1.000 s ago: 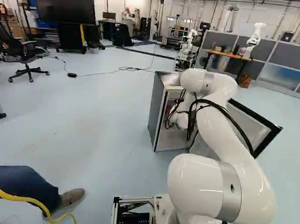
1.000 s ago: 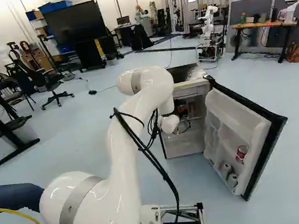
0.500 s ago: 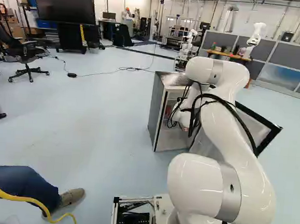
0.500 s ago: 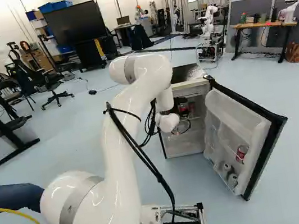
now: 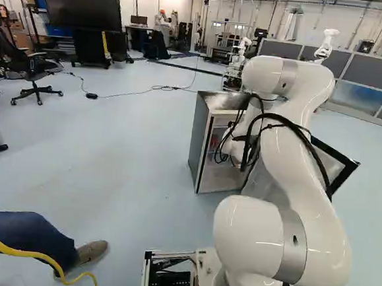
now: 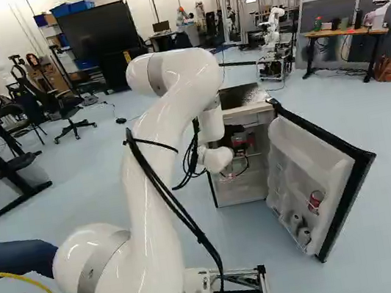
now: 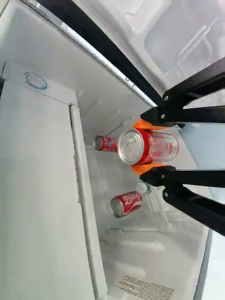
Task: Grab a drink from the fridge
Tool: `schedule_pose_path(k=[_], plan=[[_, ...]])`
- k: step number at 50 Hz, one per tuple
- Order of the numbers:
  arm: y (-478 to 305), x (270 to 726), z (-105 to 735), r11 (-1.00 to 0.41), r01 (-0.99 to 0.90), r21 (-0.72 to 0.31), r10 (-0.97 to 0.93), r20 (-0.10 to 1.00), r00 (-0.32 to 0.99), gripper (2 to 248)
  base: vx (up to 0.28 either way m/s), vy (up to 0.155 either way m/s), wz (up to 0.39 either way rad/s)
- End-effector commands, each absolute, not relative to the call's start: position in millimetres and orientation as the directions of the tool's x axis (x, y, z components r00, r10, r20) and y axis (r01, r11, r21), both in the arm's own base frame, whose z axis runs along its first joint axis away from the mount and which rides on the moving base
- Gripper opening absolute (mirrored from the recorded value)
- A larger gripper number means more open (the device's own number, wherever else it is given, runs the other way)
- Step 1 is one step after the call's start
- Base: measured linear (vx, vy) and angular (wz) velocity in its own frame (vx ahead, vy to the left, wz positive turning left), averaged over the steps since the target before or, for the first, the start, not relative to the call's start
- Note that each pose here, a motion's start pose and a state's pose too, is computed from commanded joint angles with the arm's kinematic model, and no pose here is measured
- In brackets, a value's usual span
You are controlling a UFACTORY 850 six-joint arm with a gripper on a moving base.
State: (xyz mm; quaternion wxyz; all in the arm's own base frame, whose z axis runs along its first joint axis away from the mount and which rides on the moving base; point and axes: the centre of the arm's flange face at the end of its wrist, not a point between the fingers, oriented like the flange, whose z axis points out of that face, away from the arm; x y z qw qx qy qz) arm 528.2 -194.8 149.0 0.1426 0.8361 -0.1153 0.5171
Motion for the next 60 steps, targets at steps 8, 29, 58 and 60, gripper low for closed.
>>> schedule_pose_path(k=[8, 29, 58, 60], plan=[[-187, 512, 163, -0.934, -0.337, 0.119, -0.045, 0.895, 0.443, 92, 0.000, 0.000, 0.000], [-167, 471, 203, -0.936, -0.331, 0.122, -0.028, 0.909, 0.416, 92, 0.000, 0.000, 0.000], [-139, 412, 252, -0.939, -0.320, 0.125, -0.003, 0.928, 0.373, 92, 0.000, 0.000, 0.000], [-137, 408, 255, -0.940, -0.319, 0.125, -0.003, 0.928, 0.372, 92, 0.000, 0.000, 0.000]])
